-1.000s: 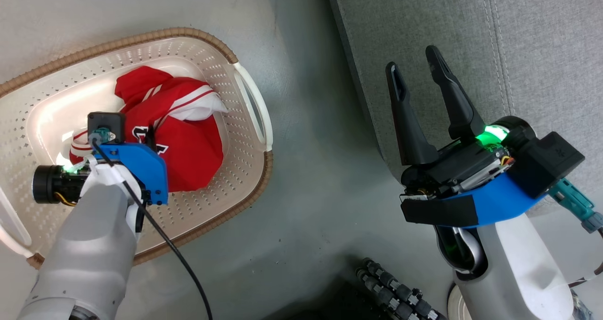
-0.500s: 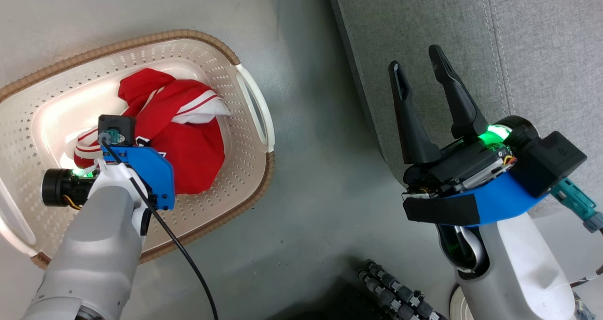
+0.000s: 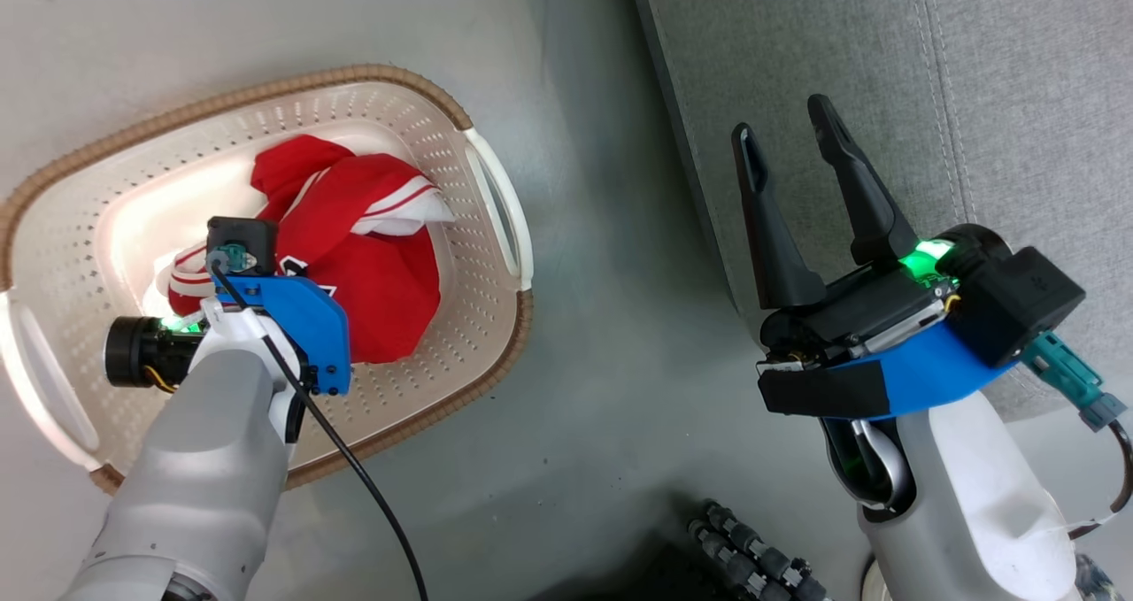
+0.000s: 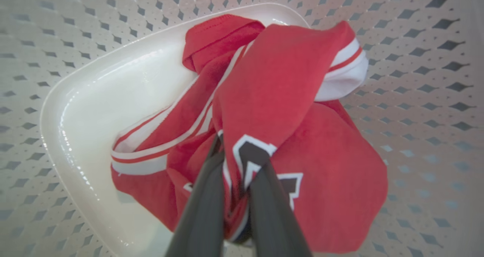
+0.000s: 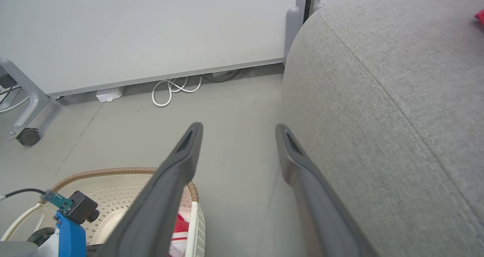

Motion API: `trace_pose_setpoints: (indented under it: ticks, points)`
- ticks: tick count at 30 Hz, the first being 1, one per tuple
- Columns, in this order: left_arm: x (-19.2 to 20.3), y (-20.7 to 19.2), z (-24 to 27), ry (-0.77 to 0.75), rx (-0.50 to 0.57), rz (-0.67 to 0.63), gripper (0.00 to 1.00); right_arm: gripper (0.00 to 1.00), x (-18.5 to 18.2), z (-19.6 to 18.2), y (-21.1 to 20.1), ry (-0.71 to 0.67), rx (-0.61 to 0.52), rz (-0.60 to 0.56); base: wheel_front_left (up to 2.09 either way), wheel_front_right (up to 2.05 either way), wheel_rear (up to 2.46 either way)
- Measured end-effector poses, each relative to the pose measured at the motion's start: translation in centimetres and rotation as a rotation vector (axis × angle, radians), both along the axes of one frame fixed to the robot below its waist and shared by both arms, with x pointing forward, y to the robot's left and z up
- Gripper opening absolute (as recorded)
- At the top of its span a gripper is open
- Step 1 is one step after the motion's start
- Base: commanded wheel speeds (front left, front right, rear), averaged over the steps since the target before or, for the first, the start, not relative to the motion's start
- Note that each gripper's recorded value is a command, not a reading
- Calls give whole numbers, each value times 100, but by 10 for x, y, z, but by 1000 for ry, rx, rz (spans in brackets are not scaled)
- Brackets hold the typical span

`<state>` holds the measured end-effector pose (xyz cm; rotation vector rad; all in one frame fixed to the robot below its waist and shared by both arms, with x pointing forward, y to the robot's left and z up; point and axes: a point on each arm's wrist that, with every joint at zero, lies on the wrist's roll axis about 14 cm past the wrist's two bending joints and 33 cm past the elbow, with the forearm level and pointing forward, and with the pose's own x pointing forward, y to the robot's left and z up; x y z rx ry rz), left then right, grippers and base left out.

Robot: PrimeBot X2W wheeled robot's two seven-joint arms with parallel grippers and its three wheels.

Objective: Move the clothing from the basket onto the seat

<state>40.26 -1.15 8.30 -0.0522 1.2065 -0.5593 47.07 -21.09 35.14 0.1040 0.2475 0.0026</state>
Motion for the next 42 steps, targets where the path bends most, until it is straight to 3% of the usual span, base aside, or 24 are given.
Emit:
trace_pose_setpoints:
  ticks: [10,22,42]
  points:
    - [11,-9,43,-86,-46,-10,0,100,-3,18,4,-26,-19,17,0,0,0]
    - [5,5,125,-233,-73,-13,0,100,-36,42,10,20,-62,31,0,0,0]
    - [15,-20,323,-706,-299,-38,0,100,-78,131,55,-150,10,124,0,0,0]
